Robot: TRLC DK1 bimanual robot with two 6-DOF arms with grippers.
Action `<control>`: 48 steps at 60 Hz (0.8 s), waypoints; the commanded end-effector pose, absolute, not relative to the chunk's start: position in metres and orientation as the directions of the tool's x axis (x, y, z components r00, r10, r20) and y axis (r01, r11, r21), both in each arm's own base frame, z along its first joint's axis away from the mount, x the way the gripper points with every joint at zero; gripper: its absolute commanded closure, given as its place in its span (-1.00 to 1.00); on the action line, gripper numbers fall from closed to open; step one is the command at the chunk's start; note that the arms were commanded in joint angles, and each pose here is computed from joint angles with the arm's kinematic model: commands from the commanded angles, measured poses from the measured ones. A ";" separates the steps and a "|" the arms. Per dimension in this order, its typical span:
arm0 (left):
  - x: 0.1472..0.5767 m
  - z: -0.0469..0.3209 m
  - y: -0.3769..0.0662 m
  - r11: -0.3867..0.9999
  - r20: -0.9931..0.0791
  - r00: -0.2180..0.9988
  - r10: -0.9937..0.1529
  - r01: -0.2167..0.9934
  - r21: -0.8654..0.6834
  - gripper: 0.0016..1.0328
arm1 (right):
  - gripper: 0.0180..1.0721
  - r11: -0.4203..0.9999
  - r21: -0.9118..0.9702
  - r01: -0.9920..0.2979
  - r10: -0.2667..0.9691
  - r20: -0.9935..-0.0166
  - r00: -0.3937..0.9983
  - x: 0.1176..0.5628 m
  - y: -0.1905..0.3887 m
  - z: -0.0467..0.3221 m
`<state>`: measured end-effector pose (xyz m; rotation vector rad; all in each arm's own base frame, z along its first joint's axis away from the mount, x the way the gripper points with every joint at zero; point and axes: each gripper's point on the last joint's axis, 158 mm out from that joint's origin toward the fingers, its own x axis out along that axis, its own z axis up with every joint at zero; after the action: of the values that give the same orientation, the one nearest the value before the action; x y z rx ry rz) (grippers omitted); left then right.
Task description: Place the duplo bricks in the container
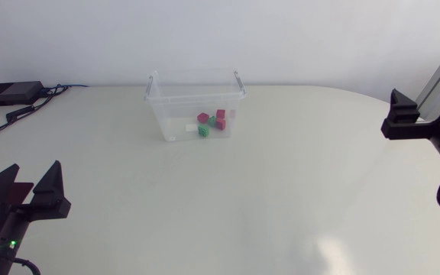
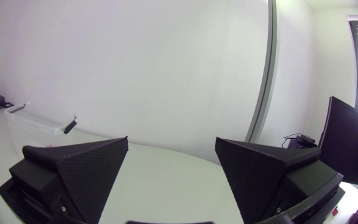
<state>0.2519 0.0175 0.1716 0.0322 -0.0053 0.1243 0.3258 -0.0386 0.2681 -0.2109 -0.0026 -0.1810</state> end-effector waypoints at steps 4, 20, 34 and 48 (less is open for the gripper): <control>0.252 0.163 0.013 0.994 -0.009 0.995 0.101 -0.101 0.032 -0.83 | -0.93 0.961 -0.196 0.193 -0.191 0.030 0.981 0.311 -0.041 0.252; 0.253 0.160 0.008 0.997 -0.020 0.997 0.074 -0.073 0.036 -0.83 | -0.93 0.968 -0.171 0.182 -0.177 0.048 0.983 0.288 -0.037 0.233; 0.254 0.157 0.005 0.998 -0.030 0.998 0.050 -0.049 0.028 -0.83 | -0.93 0.982 -0.130 0.136 -0.134 0.021 0.991 0.277 -0.028 0.213; 0.254 0.155 0.002 1.000 -0.042 0.999 0.024 -0.023 0.018 -0.83 | -0.93 0.993 -0.081 0.084 -0.085 -0.009 0.996 0.266 -0.017 0.189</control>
<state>0.2534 0.0024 0.1632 0.0348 0.0265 0.0303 0.2685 -0.0224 0.2069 -0.1231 -0.0140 -0.1084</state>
